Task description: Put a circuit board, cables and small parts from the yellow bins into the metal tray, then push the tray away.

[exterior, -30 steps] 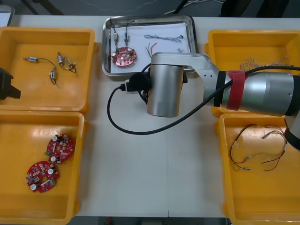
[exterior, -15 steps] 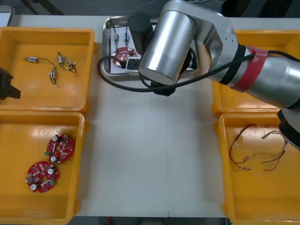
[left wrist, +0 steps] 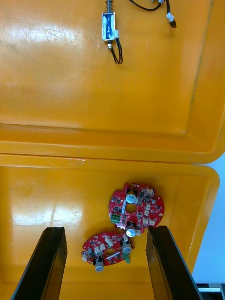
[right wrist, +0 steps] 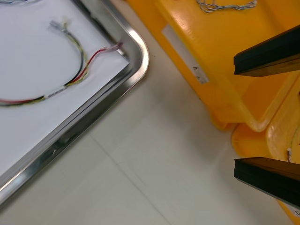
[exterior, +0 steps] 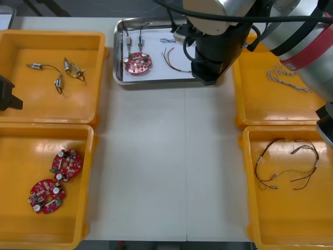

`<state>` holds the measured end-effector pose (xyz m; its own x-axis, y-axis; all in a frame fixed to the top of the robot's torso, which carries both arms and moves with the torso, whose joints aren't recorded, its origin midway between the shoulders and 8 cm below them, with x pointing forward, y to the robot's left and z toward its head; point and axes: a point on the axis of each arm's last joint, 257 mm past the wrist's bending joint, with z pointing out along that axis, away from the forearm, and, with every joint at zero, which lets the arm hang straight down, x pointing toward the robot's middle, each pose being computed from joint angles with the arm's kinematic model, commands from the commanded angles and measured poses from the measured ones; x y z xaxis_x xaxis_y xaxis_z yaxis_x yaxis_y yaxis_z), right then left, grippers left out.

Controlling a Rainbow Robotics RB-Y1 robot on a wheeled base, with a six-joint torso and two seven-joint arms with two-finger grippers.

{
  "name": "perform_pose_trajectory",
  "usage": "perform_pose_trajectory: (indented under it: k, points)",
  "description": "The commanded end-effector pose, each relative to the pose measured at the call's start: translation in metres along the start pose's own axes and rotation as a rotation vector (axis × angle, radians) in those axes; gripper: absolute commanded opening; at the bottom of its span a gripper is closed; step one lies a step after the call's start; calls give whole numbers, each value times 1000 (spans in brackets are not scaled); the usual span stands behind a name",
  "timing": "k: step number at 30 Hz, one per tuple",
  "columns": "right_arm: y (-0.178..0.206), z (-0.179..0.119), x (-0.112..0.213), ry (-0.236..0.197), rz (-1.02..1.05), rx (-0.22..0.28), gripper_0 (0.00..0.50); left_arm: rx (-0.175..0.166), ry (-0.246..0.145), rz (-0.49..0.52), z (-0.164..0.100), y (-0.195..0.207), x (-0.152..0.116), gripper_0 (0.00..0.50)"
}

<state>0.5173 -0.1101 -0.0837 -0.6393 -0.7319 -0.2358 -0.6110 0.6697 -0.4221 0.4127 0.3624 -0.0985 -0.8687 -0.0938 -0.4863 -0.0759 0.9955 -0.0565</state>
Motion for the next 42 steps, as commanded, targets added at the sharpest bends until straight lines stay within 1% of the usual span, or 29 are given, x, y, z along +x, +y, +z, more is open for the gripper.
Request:
perform_pose_trajectory:
  k: [1, 3, 7, 11, 16, 19, 25, 28, 32, 35, 37, 42]
  points:
    - [-40, -12, 22, -16, 163, -21, 500, -56, -30, 85, -15, 18, -5, 500]
    - [-53, -10, 34, -14, 212, -41, 500, -56, -30, 85, -15, 18, -5, 500]
    - [-77, -10, 57, -7, 271, -40, 500, -56, -30, 85, -15, 18, -5, 500]
    - [-99, -6, 88, 3, 346, -44, 500, -56, -30, 85, -15, 18, -5, 500]
    - [-124, -6, 122, 1, 420, -25, 500, -56, -30, 85, -15, 18, -5, 500]
    - [-141, -5, 149, 17, 474, -6, 500, -56, -30, 85, -15, 18, -5, 500]
    - [-161, -5, 186, 20, 583, -15, 500, -56, -30, 85, -15, 18, -5, 500]
    - [-171, -4, 206, 28, 638, -8, 500, -56, -30, 85, -15, 18, -5, 500]
    - [-176, 1, 229, 41, 702, -6, 500, -56, -30, 85, -15, 18, -5, 500]
    - [-180, 2, 242, 36, 755, 3, 500, -56, -30, 85, -15, 18, -5, 500]
    - [-177, 5, 253, 34, 816, 2, 500, -56, -30, 85, -15, 18, -5, 500]
    - [-163, 11, 268, 42, 855, 21, 500, -56, -30, 85, -15, 18, -5, 500]
